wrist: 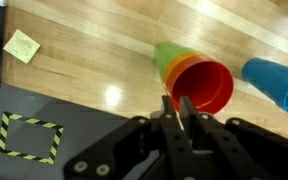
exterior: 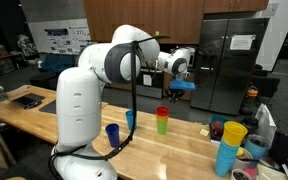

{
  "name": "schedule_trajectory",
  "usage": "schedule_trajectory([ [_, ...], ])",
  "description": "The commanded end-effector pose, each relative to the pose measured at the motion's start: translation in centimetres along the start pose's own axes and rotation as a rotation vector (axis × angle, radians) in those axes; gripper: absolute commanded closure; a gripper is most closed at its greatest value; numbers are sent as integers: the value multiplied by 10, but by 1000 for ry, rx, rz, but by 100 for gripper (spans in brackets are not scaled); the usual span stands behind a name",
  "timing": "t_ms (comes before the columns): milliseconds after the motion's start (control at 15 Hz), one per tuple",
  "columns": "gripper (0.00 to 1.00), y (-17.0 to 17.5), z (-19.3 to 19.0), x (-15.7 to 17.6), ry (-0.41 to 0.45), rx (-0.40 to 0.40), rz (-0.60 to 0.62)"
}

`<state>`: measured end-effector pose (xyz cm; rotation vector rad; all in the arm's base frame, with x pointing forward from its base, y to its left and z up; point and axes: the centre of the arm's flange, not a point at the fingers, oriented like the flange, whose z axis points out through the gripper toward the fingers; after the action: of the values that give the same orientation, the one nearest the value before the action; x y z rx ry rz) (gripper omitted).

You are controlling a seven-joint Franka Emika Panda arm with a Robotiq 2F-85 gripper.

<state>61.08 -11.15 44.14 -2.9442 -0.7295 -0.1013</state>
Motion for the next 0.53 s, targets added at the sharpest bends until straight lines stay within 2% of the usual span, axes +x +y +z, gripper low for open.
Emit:
schedule_trajectory([
  [0,54,0,-8,1,-9,-6,9],
  [467,7,-24,-4,8,-16,-14,-44],
])
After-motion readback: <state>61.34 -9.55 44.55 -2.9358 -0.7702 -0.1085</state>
